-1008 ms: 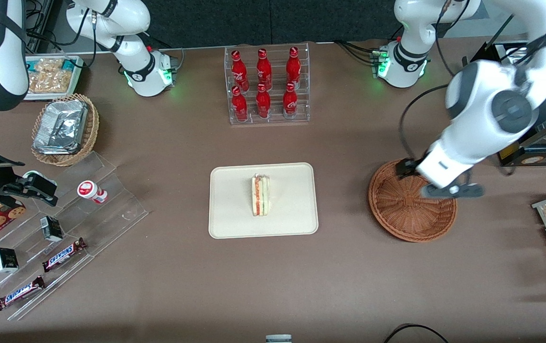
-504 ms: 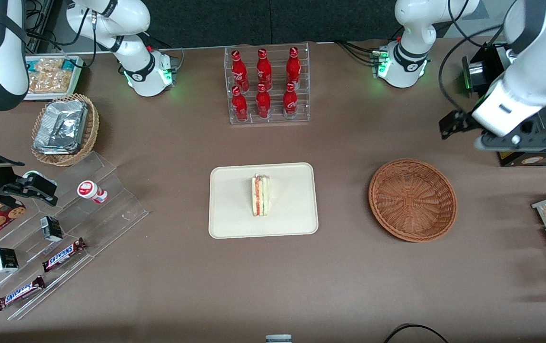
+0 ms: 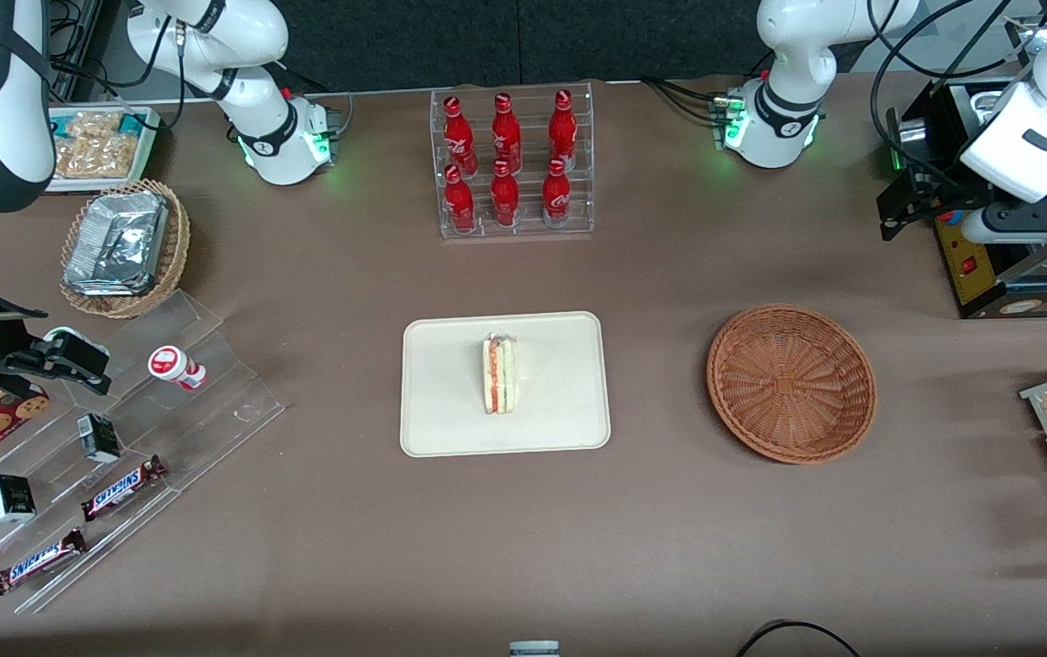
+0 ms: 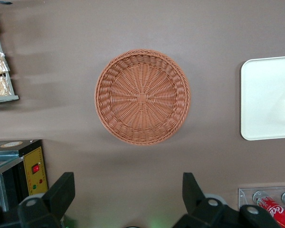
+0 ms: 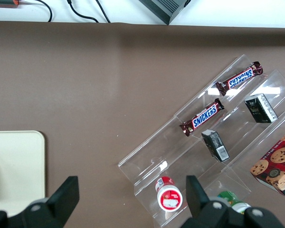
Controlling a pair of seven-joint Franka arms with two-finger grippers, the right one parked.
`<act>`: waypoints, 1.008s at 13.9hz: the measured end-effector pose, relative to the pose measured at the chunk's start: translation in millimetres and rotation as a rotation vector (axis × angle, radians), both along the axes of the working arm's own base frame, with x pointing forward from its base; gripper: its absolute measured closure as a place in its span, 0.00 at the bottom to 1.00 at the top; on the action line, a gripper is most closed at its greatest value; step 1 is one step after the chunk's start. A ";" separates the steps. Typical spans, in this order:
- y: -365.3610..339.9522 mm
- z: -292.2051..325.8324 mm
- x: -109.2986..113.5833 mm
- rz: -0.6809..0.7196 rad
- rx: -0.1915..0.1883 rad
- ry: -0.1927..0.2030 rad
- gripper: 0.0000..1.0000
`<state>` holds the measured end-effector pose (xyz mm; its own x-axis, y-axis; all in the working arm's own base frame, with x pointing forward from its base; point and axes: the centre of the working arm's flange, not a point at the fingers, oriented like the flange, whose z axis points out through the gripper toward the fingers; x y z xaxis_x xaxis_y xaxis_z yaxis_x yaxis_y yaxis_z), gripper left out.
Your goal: Place sandwich from basket to tray
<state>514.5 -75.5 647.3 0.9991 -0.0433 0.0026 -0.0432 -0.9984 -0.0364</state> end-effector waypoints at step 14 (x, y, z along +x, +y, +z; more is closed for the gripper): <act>7.9 16.7 -0.5 0.004 -0.015 -0.021 0.00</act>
<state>514.0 -67.7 663.9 0.9989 -0.0390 0.0244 -0.0385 -0.9990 -0.0219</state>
